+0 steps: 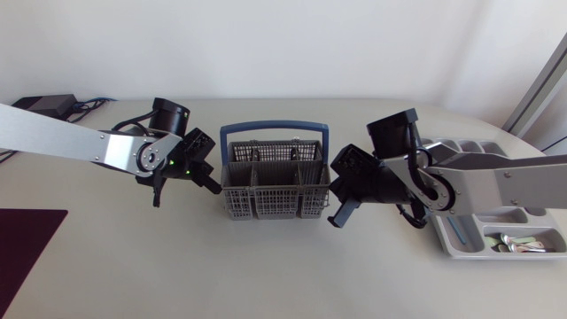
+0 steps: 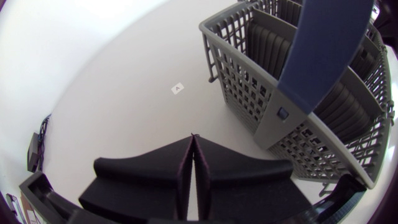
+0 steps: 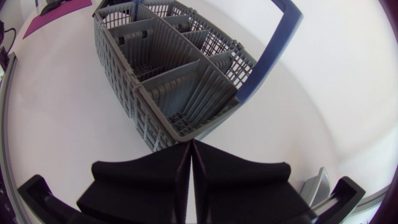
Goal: Sort the cutlery from the basket into the organizer compartments.
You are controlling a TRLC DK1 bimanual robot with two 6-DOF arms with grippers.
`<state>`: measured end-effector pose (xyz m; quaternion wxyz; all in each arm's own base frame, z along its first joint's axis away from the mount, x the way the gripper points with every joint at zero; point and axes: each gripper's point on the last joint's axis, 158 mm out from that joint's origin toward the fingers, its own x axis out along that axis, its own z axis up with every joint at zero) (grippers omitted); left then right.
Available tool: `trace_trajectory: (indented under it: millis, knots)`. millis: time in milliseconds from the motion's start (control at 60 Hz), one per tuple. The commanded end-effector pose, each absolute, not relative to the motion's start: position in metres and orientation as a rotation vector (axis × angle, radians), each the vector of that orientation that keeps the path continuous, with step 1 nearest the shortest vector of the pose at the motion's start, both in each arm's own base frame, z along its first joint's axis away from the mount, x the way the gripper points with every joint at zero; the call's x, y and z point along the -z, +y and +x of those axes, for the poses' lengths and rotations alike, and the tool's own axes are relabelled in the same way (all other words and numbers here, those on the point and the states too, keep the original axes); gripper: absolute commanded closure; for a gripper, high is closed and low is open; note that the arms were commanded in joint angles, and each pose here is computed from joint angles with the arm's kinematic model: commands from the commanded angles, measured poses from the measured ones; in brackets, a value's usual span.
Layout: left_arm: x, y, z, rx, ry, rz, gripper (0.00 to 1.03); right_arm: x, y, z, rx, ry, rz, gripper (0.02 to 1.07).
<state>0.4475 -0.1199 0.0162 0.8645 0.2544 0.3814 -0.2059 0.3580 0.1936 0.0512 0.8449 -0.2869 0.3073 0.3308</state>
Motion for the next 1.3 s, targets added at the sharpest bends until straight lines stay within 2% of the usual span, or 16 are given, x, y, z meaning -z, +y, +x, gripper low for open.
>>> trace_trajectory:
  millis: [0, 217, 417, 617, 667, 717, 817, 867, 950, 1033, 1283]
  knots:
    - [-0.036, -0.117, 0.462, 0.407, 0.75, 0.511, 1.0, -0.047, 0.195, 0.346, -0.707, 0.663, -0.598, 1.01]
    - [-0.032, -0.104, 0.461, 0.386, 0.768, 0.501, 1.0, -0.04, 0.189, 0.344, -0.689, 0.68, -0.617, 1.01]
    - [-0.037, -0.081, 0.456, 0.342, 0.772, 0.484, 1.0, -0.038, 0.159, 0.35, -0.597, 0.7, -0.647, 1.01]
    - [-0.084, -0.054, 0.437, 0.276, 0.704, 0.453, 0.95, -0.069, 0.108, 0.358, -0.409, 0.663, -0.668, 0.99]
    - [-0.094, -0.049, 0.433, 0.26, 0.684, 0.446, 0.9, -0.075, 0.1, 0.358, -0.381, 0.653, -0.669, 0.97]
    - [-0.107, -0.044, 0.425, 0.245, 0.662, 0.438, 0.81, -0.086, 0.085, 0.358, -0.34, 0.638, -0.653, 0.86]
    - [-0.13, -0.035, 0.408, 0.215, 0.624, 0.419, 0.66, -0.107, 0.063, 0.355, -0.275, 0.594, -0.636, 0.73]
    - [-0.135, -0.032, 0.404, 0.208, 0.618, 0.415, 0.59, -0.114, 0.056, 0.352, -0.255, 0.578, -0.632, 0.62]
    - [-0.15, -0.028, 0.39, 0.191, 0.591, 0.401, 0.31, -0.129, 0.044, 0.345, -0.216, 0.548, -0.618, 0.3]
    - [-0.162, -0.027, 0.379, 0.183, 0.558, 0.396, 0.03, -0.141, 0.035, 0.337, -0.188, 0.52, -0.611, 0.06]
    - [-0.201, -0.025, 0.35, 0.148, 0.45, 0.351, 0.04, -0.179, 0.012, 0.313, -0.093, 0.414, -0.592, 0.06]
